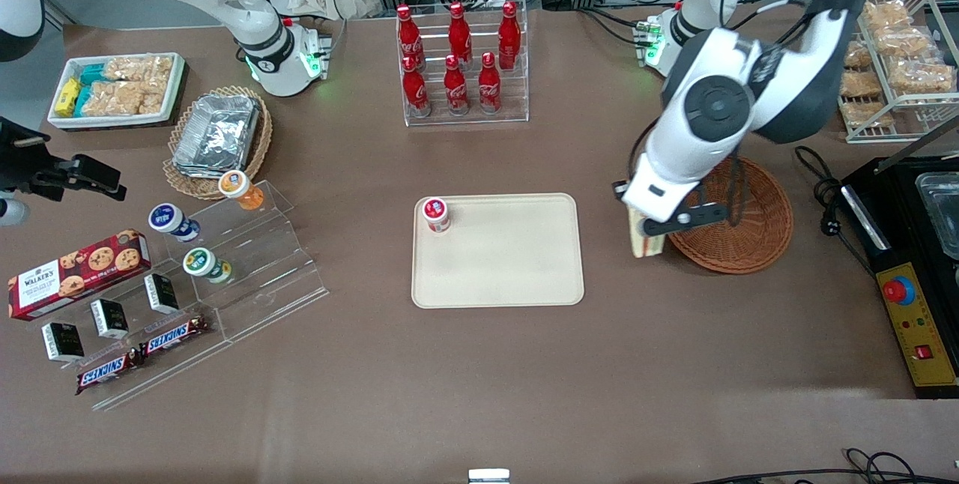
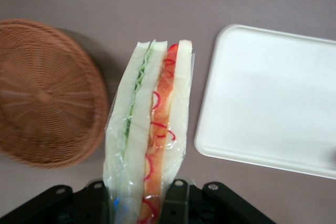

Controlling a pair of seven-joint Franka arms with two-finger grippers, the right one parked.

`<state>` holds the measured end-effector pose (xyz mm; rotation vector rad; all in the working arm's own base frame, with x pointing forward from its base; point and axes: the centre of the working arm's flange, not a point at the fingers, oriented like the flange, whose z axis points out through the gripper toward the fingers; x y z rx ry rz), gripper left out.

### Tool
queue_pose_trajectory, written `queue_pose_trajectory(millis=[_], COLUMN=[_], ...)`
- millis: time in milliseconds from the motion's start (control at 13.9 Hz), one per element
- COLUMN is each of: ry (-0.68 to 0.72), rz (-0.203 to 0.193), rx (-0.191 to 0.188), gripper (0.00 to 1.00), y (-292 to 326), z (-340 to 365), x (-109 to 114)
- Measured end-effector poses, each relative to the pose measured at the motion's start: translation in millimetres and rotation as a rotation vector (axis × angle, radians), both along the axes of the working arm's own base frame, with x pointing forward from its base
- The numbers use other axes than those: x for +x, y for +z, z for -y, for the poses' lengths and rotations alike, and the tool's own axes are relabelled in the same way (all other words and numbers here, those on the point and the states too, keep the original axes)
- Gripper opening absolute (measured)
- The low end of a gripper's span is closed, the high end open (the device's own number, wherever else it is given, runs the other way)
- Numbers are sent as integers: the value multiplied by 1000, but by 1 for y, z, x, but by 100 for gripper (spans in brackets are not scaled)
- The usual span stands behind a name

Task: Place sandwich from basket to tray
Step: 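Carry the sandwich over the cream tray with the left gripper, then lower the sandwich onto the tray and open the left gripper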

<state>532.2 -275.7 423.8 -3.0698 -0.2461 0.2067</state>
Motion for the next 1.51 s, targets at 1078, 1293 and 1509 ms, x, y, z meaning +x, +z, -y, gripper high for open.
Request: queue_pose_trajectory(millis=[1078,1293,1509], ry=[-54,-76,-94], rz=[11,5,4], rx=[-22,-21,-16], gripper=[30,30,32], y=[-171,-184,-190], z=[75,84,100], x=[8,3,-8])
